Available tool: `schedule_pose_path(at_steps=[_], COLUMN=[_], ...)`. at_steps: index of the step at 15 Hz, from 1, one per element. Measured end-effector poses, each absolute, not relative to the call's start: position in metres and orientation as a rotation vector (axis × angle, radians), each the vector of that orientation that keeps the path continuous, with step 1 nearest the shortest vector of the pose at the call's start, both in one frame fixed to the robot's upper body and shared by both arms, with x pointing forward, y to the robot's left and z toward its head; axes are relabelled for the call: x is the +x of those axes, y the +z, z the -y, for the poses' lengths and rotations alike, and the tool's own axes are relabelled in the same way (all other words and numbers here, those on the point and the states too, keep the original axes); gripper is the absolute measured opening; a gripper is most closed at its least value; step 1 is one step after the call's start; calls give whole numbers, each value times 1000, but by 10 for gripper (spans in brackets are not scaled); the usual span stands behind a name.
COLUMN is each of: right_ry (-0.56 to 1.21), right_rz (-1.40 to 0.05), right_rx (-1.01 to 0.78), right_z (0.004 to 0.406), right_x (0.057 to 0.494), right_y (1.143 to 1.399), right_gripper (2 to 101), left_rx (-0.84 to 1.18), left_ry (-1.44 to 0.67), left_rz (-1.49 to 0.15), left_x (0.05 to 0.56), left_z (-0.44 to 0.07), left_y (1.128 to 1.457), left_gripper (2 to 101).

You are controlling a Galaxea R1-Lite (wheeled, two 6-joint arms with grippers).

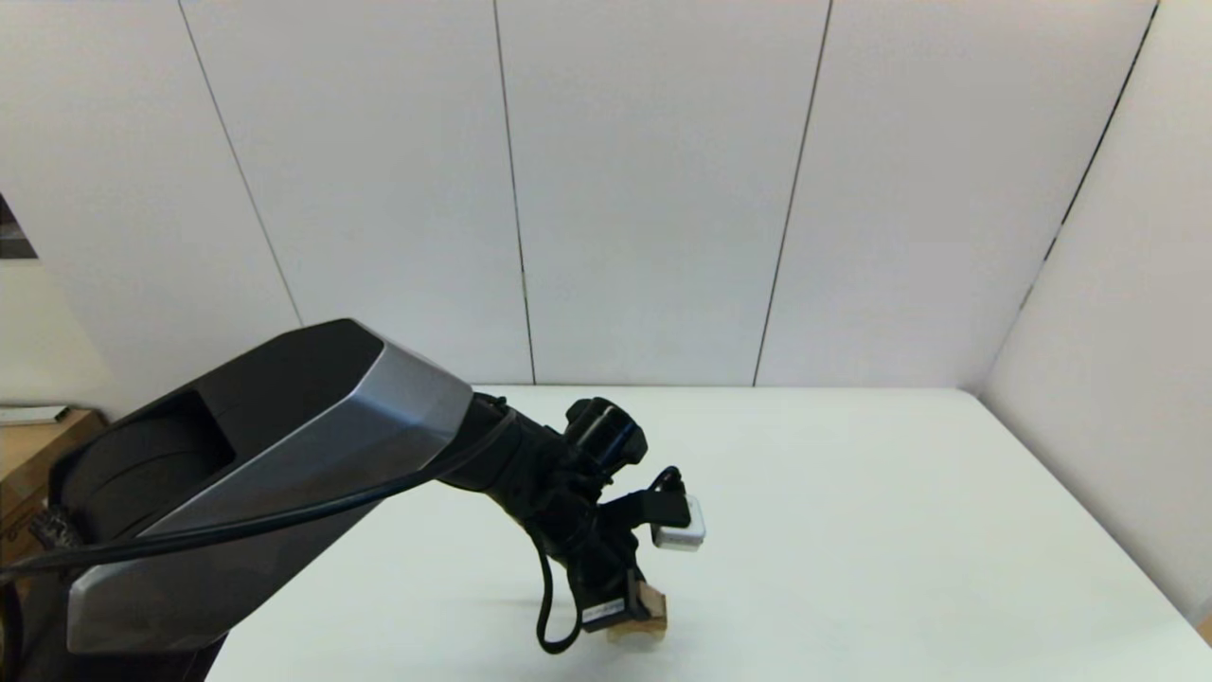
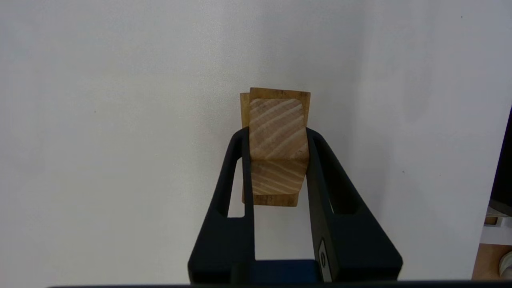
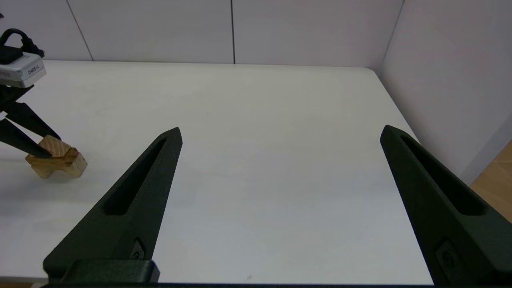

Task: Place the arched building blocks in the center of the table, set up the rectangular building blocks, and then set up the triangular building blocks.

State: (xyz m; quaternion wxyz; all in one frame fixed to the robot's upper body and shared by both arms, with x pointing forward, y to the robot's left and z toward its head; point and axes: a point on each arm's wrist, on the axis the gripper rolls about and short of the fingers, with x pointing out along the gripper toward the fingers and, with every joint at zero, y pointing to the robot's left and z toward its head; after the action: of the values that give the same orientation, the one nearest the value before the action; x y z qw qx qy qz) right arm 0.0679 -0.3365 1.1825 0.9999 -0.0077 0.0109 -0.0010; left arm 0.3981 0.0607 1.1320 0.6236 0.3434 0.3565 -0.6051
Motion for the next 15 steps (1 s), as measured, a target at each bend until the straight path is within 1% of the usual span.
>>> schedule_pose_path(at_steps=[2, 4, 6, 8, 11, 13, 15], right_ry=[-2, -2, -2, -2, -2, -2, -2], right_rz=[-22, -22, -22, -22, -22, -22, -22], right_rx=[-15, -15, -15, -15, -15, -15, -15], right_z=[336, 336, 336, 336, 336, 336, 336], right_x=[68, 68, 68, 68, 68, 68, 68], right_y=[1183, 1183, 1182, 1183, 1183, 1183, 1182], right_gripper=[980, 980, 980, 980, 980, 980, 980], left_rx=[787, 784, 781, 777, 766, 749, 716], left_ry=[-1387, -1385, -1381, -1378, -1370, -1364, -1343], left_rz=[-820, -820, -820, -816, -804, -779, -746], left_x=[399, 400, 401, 403, 406, 408, 407], left_z=[-61, -63, -64, -65, -68, -72, -82], left_y=[1132, 1132, 1132, 1133, 1138, 1151, 1177], left_gripper=[231, 392, 523, 625, 739, 791, 832])
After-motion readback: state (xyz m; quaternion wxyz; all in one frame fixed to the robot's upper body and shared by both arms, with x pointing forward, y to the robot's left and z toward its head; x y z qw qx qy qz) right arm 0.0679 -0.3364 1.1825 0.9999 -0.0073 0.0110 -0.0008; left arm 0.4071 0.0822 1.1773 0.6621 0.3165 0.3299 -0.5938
